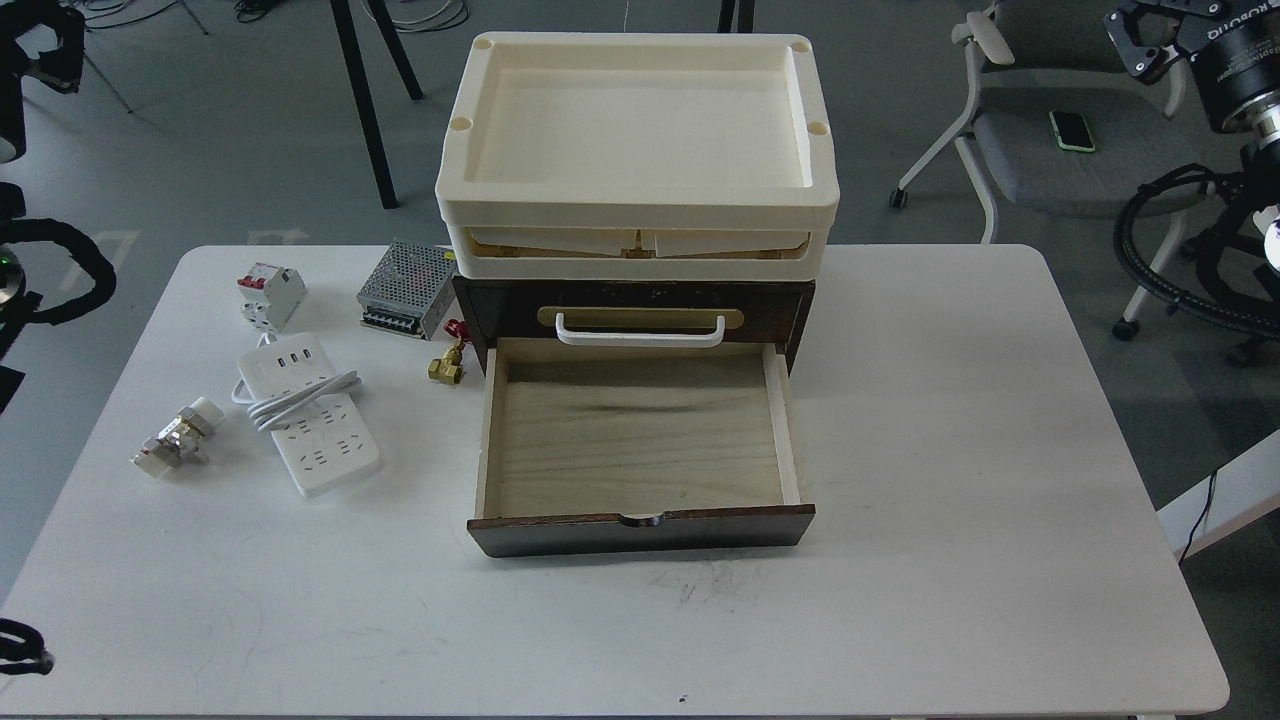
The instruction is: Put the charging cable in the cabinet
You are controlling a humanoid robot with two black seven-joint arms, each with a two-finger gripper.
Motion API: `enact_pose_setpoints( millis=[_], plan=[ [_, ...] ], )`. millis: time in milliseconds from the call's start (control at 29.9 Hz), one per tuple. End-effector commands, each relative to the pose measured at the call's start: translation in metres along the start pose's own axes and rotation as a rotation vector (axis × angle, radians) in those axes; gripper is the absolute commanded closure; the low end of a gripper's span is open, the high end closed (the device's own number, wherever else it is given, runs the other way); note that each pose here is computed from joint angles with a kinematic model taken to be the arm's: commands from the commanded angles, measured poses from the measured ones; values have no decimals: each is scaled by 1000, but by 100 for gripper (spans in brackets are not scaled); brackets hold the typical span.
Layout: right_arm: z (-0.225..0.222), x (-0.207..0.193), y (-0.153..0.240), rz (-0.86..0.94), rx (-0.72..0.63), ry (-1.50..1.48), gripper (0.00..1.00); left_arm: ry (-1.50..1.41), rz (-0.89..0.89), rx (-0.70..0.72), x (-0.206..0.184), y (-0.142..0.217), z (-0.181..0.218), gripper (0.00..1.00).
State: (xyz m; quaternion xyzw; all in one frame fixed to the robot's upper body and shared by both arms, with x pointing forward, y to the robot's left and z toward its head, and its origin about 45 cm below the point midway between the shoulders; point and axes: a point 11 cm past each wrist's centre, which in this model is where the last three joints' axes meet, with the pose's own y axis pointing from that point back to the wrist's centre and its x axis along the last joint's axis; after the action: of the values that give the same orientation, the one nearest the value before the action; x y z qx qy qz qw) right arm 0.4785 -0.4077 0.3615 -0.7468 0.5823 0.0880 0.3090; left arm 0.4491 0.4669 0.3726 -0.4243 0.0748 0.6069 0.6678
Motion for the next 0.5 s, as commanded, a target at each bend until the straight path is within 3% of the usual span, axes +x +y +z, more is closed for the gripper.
enact_pose_setpoints(
  millis=[0, 268, 368, 469],
  plan=[
    [9, 9, 16, 18, -15, -23, 0, -205, -244, 106, -57, -8, 28, 0],
    [15, 10, 26, 21, -9, -63, 0, -967, -843, 285, -162, 17, 28, 0],
    [12, 13, 28, 27, -10, -55, 0, -1329, -1040, 402, -165, 41, 16, 0],
    [13, 15, 30, 33, -9, -56, 0, -1637, -1202, 596, -136, 78, -2, 0]
  ],
)
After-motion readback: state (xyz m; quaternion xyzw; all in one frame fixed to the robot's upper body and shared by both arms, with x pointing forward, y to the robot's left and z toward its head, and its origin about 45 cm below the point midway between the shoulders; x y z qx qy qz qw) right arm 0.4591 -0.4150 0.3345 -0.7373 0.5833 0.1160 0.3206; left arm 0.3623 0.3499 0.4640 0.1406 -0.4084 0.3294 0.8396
